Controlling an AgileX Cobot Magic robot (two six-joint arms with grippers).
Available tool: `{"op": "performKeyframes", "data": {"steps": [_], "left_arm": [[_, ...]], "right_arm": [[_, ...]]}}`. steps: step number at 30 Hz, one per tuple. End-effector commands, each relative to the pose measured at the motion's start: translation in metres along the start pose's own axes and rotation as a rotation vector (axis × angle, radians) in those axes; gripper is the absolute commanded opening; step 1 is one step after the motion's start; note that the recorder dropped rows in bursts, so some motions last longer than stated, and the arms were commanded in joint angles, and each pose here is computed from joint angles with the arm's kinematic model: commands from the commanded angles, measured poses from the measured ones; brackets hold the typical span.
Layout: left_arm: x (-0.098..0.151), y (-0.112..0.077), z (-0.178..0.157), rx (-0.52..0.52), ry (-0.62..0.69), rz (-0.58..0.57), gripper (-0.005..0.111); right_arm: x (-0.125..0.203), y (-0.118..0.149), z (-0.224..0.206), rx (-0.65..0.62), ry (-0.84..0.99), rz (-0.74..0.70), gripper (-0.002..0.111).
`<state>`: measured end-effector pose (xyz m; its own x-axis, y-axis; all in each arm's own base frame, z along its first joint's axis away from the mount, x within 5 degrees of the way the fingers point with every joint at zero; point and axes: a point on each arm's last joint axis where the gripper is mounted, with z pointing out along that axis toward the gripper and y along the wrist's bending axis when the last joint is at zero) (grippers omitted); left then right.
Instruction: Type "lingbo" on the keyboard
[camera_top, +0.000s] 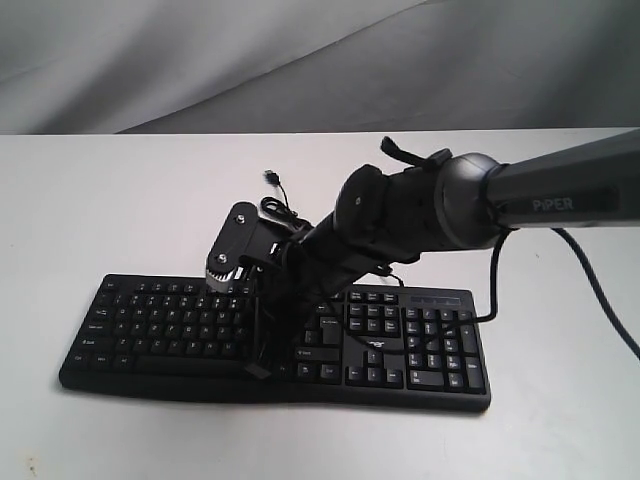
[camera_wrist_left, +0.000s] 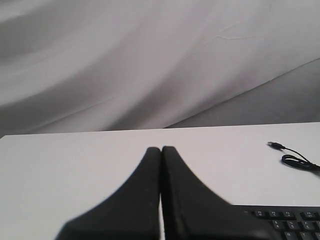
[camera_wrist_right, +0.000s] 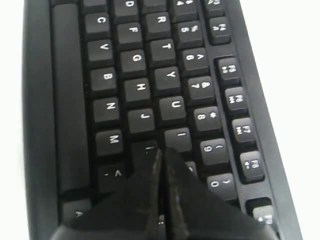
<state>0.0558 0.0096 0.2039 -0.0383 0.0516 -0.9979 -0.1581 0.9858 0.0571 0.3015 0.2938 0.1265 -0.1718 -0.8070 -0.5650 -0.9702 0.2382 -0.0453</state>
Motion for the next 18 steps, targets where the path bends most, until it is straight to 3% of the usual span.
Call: {"op": "performKeyframes", "data": {"steps": [1,18], "left_arm": [[0.001,-0.001,0.0,0.007,-0.009,-0.002,0.001],[0.001,-0.001,0.0,0.007,-0.009,-0.002,0.001]], "right_arm": [[-0.006,-0.005,-0.006,0.025,-0.038,0.0,0.0],[-0.011,-0.011,0.01,0.003,-0.049,0.016,0.0]]}}
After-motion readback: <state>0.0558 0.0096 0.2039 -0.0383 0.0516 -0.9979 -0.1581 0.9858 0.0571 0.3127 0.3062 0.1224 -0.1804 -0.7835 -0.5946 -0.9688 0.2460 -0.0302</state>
